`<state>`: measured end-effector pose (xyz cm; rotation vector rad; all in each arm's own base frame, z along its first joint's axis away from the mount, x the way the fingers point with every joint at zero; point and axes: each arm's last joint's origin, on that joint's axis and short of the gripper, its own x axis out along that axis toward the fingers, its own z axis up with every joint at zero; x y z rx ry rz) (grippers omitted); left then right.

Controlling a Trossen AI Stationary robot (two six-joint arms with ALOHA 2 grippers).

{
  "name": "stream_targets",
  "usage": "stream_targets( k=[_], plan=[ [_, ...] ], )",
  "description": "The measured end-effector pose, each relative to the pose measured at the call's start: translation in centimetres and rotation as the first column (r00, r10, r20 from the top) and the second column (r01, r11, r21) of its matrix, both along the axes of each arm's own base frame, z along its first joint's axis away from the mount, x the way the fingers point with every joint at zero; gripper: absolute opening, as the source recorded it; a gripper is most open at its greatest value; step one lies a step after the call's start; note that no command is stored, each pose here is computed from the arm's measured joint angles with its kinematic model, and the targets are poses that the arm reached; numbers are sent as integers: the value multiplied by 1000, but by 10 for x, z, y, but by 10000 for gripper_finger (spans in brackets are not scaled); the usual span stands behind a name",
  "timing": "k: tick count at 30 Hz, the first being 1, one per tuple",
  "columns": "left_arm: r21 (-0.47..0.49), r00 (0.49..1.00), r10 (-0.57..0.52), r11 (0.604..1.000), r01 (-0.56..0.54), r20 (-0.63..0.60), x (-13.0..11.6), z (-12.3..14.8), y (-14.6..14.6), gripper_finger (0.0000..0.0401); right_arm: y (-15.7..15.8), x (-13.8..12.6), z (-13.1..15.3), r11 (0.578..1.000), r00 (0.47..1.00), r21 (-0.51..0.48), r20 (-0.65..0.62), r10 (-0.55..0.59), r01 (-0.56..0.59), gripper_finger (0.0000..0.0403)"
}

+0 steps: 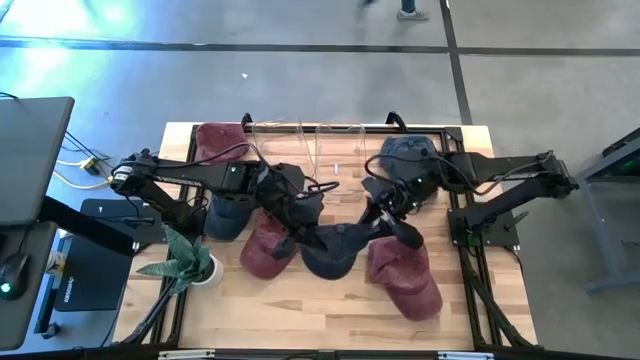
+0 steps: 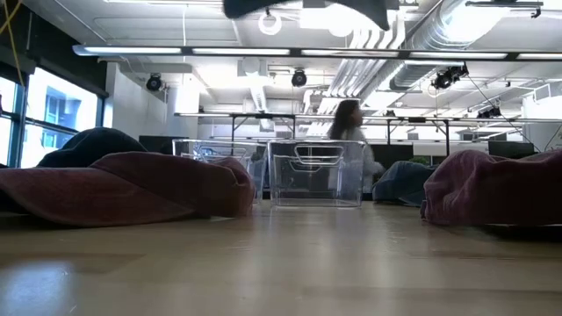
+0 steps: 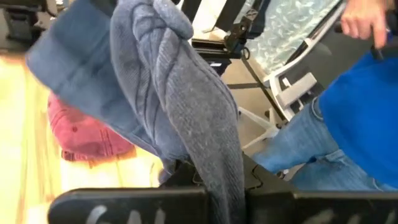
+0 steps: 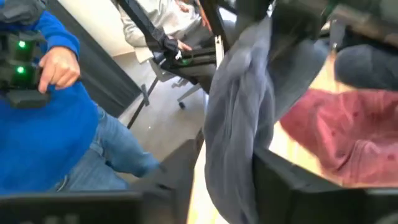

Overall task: Pick & Place hat
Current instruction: Put the bottom blue cap into the right bin

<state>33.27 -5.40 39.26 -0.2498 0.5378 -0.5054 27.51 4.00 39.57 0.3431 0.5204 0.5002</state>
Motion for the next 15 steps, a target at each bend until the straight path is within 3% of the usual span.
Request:
stream_targets(
  k=[3,6,10,15],
  plan=[
    [15,999,34,999,-34,2,1,0,3,2,-1,11,-8,999,999,-13,-3,42,-42,215],
    [13,998,60,998,-60,-9,1,-1,9,1,3,24,-19,991,991,-25,0,132,-132,249],
    [14,995,93,996,-93,-40,1,-3,20,1,7,33,-25,980,980,10,12,200,-200,252],
    [-17,995,80,997,-81,-56,-4,0,25,1,8,30,-24,955,963,144,-43,267,-258,224]
  ],
)
